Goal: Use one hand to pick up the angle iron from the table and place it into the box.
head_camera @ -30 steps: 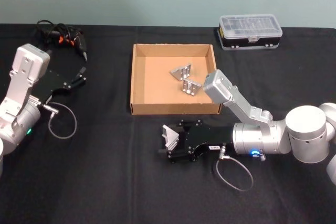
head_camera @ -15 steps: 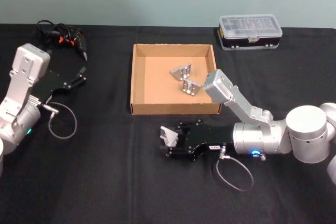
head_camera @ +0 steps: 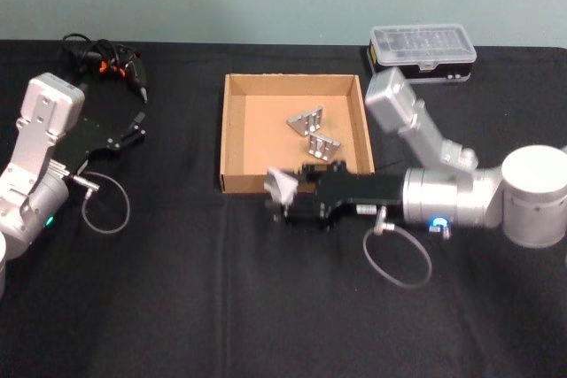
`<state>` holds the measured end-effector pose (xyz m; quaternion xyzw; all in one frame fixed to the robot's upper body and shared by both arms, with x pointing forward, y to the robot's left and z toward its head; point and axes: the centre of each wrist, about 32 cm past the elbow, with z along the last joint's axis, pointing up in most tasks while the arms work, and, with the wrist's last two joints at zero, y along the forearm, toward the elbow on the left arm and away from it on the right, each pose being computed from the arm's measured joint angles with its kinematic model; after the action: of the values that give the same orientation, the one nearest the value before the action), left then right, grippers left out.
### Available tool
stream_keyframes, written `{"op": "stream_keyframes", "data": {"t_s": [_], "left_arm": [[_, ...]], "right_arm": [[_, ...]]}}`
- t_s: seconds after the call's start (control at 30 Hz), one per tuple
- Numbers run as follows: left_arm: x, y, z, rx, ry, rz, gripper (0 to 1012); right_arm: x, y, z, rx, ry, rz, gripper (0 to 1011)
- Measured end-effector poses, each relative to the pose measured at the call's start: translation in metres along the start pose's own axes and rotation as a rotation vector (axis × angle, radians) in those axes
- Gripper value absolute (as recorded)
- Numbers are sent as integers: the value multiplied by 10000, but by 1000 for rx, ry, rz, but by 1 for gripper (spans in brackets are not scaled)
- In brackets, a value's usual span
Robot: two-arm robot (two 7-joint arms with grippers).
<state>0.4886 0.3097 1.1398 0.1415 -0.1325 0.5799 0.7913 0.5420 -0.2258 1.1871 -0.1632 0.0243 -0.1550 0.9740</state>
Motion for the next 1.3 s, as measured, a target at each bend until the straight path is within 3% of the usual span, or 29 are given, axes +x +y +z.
{"op": "stream_keyframes", "data": {"t_s": [0.23,0.47,0.8,1.03,1.3], "left_arm": [[0,0,0,0,0,0,1000],[0,0,0,0,0,0,1000],[0,0,0,0,0,0,1000],[0,0,0,0,0,0,1000],[0,0,0,0,0,0,1000]], "right_arm": [[174,-36,381,63,1,-10,577],[499,91,615,21,29,-88,577],[766,403,746,-111,38,-147,577],[852,594,736,-189,59,-159,577],[878,747,675,-238,76,-160,577]]}}
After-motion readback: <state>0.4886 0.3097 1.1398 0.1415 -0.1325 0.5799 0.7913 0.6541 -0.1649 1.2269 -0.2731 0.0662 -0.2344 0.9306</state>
